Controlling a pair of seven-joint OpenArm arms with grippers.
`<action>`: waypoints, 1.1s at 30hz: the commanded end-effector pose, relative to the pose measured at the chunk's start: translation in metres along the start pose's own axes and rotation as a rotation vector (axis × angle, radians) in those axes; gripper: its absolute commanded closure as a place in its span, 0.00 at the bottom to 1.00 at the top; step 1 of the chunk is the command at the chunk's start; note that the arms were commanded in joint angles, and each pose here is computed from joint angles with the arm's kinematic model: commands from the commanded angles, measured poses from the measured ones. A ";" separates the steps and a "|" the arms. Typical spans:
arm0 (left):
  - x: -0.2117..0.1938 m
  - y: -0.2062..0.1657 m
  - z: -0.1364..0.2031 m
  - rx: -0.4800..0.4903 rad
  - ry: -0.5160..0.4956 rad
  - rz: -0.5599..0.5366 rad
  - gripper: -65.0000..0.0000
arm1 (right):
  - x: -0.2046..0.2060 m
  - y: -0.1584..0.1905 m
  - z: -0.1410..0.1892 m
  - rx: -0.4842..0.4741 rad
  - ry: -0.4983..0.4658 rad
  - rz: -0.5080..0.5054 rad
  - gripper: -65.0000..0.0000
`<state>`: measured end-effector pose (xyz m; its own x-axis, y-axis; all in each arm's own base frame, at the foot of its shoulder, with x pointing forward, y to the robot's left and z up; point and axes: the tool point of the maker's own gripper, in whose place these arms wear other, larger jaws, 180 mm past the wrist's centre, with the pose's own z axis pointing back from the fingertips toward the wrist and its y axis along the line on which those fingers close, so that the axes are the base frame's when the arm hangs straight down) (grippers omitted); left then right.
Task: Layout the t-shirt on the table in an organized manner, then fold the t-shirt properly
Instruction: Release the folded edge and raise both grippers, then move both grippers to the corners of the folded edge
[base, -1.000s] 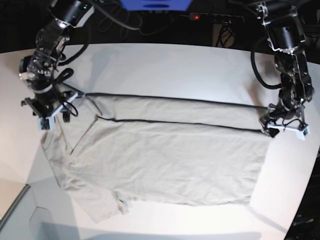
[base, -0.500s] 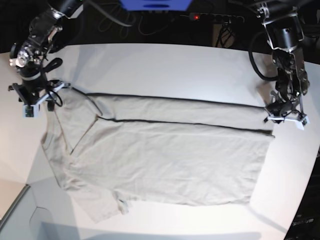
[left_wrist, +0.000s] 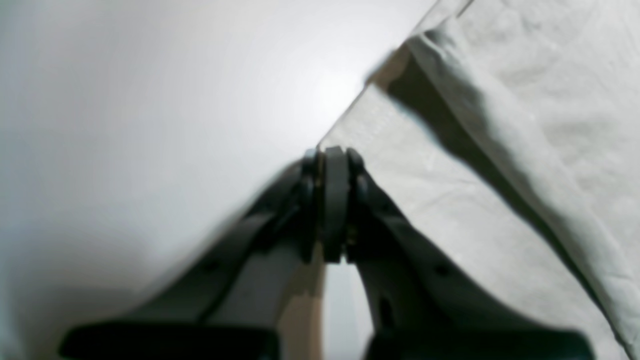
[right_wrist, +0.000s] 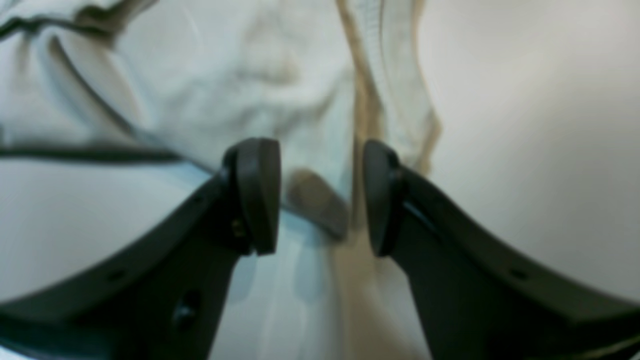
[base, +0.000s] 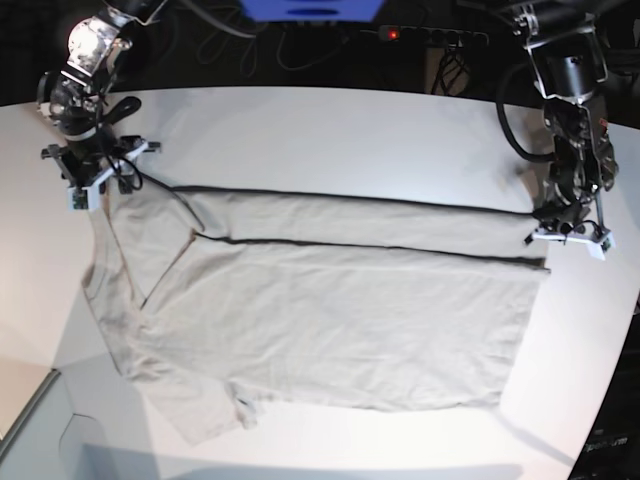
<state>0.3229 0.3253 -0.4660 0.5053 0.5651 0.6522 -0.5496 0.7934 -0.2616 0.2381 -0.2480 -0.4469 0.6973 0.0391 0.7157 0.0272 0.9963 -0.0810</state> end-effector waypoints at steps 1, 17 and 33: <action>0.014 0.000 0.001 -0.001 -0.025 -0.008 1.00 | 0.008 -0.003 -0.002 0.011 -0.030 0.004 0.58; 0.024 0.004 0.005 0.005 -0.047 -0.025 1.00 | -0.009 -0.015 -0.002 0.004 0.014 0.015 0.99; 0.113 -0.016 0.074 -0.060 -0.147 -0.054 1.00 | 0.099 -0.043 0.039 -0.133 -0.235 0.163 1.00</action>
<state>0.3266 0.3488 -0.3610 0.4855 0.5145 0.7068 -0.4933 0.8287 -0.2644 0.2743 -0.2800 -0.3586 0.5481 0.2014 0.8118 0.0388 0.9634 -0.2653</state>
